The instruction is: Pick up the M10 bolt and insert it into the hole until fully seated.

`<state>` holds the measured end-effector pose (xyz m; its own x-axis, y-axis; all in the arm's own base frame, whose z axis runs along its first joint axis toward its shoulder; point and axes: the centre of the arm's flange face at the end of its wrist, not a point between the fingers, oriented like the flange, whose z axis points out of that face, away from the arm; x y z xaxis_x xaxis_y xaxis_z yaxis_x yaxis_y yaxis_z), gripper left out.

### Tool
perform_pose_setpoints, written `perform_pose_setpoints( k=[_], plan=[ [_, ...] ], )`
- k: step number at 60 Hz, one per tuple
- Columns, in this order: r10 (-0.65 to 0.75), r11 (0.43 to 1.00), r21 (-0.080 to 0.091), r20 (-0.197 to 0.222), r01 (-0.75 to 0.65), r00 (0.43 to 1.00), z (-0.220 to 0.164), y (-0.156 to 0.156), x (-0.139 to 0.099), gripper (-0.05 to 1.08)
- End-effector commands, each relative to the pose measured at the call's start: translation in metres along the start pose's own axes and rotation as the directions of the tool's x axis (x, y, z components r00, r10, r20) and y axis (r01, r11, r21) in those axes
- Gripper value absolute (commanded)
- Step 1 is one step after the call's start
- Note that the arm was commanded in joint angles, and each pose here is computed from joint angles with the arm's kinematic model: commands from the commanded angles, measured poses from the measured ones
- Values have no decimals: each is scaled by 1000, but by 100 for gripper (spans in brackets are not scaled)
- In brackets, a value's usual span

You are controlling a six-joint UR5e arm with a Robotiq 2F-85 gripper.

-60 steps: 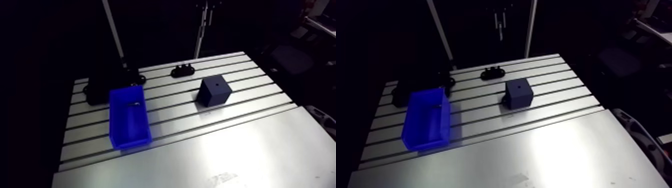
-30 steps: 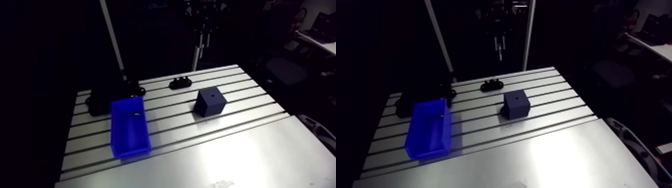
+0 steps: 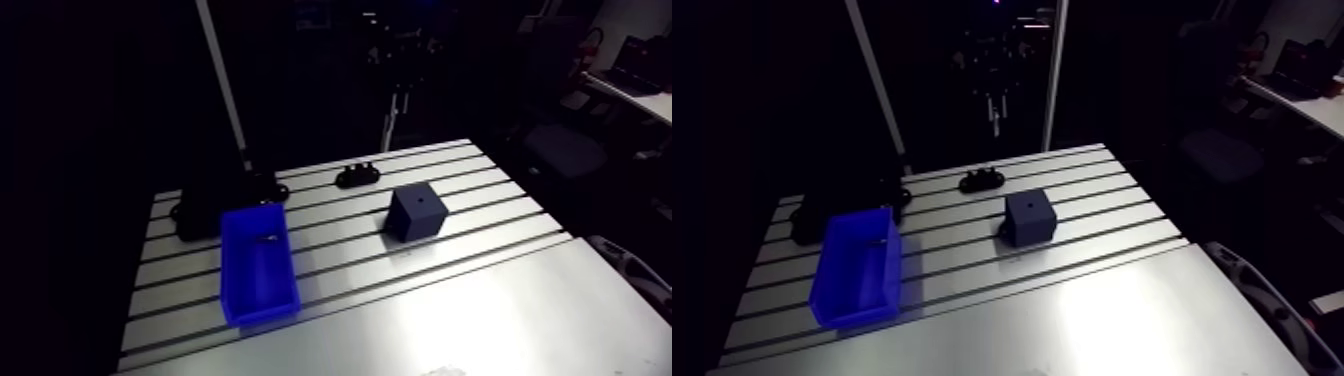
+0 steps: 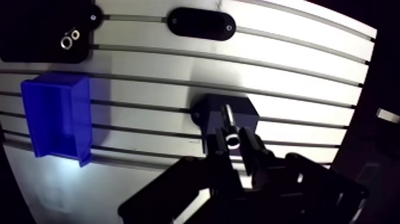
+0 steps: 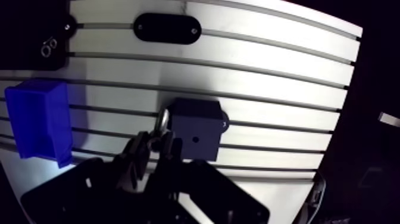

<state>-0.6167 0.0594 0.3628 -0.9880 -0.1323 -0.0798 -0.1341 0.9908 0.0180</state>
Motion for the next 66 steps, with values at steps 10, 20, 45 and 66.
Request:
perform_pose_setpoints(
  k=[10, 20, 45, 66],
  plan=[
    [-56, 998, 14, -5, 56, 998, 22, 6, -10, 108],
    [-66, 998, 20, -10, 67, 998, 19, 10, -10, 108],
    [-67, 997, 43, 40, 65, 997, 32, 10, -21, 108],
    [-25, 998, 68, 79, 19, 997, 41, 37, -38, 108]
  ],
)
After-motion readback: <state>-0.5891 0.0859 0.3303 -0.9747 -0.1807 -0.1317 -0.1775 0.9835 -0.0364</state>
